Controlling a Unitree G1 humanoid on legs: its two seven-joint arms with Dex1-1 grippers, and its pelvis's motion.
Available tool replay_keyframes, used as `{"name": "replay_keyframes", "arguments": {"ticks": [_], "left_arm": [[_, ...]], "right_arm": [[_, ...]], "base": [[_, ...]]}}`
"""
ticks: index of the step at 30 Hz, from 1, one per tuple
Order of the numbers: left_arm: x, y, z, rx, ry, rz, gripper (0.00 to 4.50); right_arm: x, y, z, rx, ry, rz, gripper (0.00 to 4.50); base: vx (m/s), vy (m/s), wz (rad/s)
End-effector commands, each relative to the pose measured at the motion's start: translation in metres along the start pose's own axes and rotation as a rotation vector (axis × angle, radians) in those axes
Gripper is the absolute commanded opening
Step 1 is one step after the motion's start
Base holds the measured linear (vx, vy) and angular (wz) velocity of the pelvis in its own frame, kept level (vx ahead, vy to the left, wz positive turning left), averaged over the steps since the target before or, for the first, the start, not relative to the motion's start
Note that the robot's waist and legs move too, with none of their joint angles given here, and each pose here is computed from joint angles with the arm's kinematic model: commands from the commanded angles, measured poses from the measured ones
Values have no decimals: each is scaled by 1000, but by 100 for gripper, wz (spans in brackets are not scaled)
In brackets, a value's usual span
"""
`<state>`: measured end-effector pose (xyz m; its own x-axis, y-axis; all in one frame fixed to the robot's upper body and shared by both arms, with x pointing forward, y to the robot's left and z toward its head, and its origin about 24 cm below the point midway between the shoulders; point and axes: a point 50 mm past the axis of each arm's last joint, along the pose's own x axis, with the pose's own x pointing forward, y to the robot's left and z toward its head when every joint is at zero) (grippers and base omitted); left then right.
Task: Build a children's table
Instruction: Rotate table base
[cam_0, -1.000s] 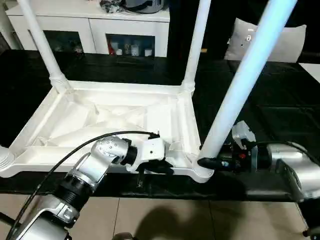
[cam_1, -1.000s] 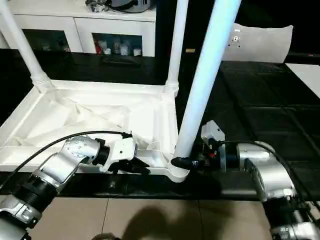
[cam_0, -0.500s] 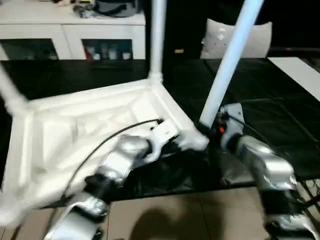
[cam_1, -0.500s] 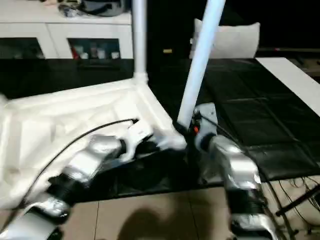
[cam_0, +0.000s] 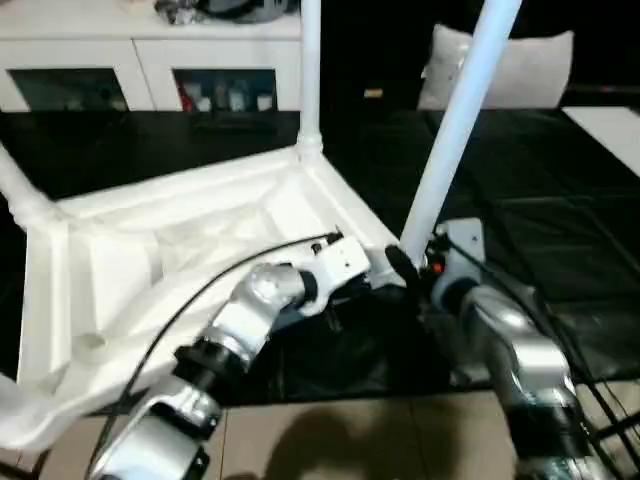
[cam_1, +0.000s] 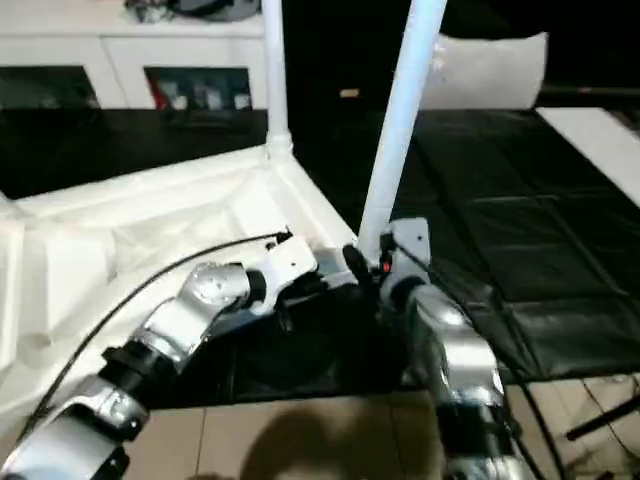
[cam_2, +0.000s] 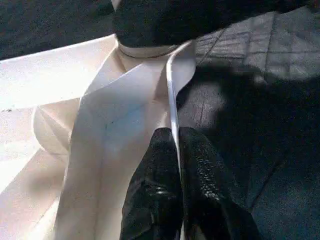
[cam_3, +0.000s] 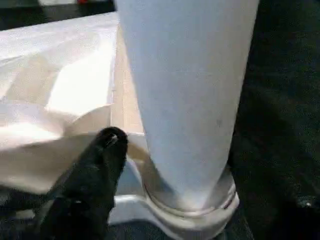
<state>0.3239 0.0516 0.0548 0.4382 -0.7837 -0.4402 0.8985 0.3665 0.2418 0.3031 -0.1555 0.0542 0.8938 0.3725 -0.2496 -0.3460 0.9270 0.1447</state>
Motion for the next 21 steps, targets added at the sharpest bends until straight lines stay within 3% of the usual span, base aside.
{"name": "replay_keyframes", "arguments": {"ticks": [1,7,11,21], "left_arm": [[-7,5,22,53,-121,-5,57],[-24,-4,17,26,-124,-51,103],[-39,-6,11,44,-72,-74,133],[-70,-1,-17,82,150,-21,202]], "right_arm": [[-7,-3,11,-35,-43,22,385],[-27,-12,19,-114,-106,87,438],[-29,-14,22,-157,-102,107,450],[4,-23,30,-152,-119,28,450]], "base": [[0,0,0],[0,0,0],[0,0,0],[0,0,0]]}}
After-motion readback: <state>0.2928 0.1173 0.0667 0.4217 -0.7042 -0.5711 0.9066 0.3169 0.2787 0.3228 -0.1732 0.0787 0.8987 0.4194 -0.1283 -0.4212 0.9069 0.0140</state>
